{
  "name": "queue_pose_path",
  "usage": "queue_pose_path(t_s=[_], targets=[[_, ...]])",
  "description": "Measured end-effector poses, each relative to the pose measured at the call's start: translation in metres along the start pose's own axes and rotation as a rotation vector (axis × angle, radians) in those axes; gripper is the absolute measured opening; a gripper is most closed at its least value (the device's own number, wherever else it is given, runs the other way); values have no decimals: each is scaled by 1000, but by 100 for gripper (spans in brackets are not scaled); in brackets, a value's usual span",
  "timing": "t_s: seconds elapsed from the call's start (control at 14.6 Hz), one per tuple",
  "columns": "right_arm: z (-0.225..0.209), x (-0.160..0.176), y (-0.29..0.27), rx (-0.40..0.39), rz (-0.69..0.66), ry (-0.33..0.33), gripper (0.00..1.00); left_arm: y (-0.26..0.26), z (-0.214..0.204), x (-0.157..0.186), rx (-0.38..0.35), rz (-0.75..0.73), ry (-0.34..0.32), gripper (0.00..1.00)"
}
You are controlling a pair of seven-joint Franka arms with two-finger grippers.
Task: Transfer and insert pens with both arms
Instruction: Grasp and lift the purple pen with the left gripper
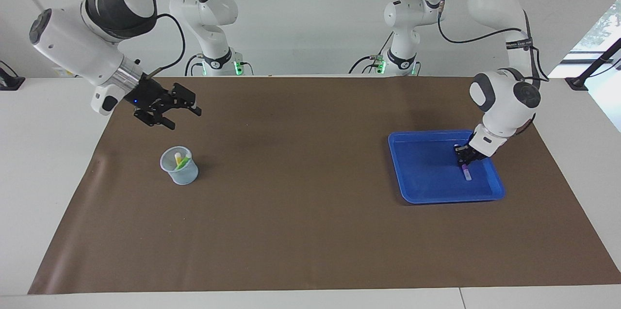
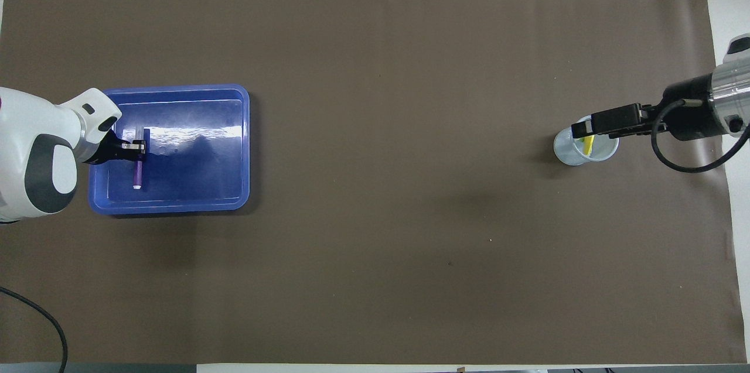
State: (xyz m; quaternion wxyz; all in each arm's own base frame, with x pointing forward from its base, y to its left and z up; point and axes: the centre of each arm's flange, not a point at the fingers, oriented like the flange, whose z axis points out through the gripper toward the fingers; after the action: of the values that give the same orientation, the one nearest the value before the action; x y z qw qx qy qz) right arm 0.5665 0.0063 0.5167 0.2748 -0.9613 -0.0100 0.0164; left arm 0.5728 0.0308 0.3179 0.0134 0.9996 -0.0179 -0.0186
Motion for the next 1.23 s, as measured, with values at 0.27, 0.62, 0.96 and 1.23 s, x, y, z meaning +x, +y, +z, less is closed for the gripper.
queue_pose_path(t_s=[0.27, 0.62, 0.96, 1.23], targets=[[26, 3, -61, 103, 183, -11, 100, 66, -71, 10, -1, -87, -70, 17], [39, 6, -93, 159, 309, 4, 100, 150, -130, 15, -115, -348, -86, 17], [60, 7, -111, 257, 379, 42, 100, 265, -160, 8, -302, -798, -110, 17], [73, 5, -116, 358, 447, 105, 100, 361, -159, -7, -443, -1119, -112, 17]])
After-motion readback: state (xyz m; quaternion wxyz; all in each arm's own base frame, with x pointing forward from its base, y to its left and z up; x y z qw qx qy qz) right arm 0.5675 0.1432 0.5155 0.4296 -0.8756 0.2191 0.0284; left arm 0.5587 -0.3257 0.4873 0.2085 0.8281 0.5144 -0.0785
